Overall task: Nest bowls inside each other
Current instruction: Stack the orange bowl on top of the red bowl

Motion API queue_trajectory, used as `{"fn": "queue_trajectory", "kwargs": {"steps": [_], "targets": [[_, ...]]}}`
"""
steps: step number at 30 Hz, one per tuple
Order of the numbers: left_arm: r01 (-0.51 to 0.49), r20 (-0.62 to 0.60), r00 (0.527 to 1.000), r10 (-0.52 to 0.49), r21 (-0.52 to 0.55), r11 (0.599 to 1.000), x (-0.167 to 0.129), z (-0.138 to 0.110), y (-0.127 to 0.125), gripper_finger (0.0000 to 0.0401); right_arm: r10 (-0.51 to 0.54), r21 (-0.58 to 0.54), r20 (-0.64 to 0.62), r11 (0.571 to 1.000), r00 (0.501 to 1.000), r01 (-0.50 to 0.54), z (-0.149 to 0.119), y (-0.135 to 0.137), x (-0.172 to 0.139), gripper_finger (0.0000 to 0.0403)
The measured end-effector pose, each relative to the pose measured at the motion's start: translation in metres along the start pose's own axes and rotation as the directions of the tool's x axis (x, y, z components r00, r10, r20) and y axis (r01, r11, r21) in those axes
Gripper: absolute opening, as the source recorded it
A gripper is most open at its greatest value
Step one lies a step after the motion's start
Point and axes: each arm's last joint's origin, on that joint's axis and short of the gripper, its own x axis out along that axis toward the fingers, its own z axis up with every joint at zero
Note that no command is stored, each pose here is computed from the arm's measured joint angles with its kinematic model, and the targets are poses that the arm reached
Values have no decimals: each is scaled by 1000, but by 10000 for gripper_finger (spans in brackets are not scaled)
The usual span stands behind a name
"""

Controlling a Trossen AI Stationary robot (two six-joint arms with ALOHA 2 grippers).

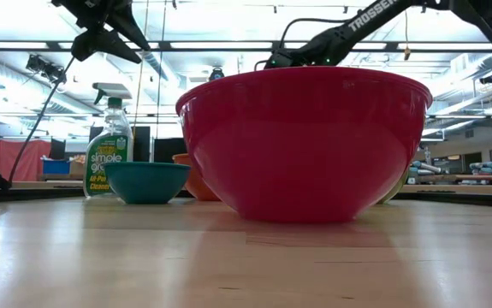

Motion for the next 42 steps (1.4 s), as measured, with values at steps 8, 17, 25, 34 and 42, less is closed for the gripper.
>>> {"fn": "queue_trajectory", "kwargs": {"steps": [8,17,25,34,42], "targets": [[-6,4,1000,6,0,1000,0,0,0,172,16,62,-125,998,992,-9,-8,-1,25,201],[-2,9,1000,2,-18,1000,0,1,0,172,74,111,-240,993,968,-48,-1,10,48,177],[-1,9,1000,2,-30,1000,0,1,0,172,50,89,-220,996,974,-31,4,17,47,103],[18,34,999,-16,-52,998,0,3,-2,172,27,102,-199,995,980,-7,12,5,41,21],[16,32,999,-15,-29,999,0,3,-2,172,59,41,-202,998,978,-52,31,7,22,32]]}}
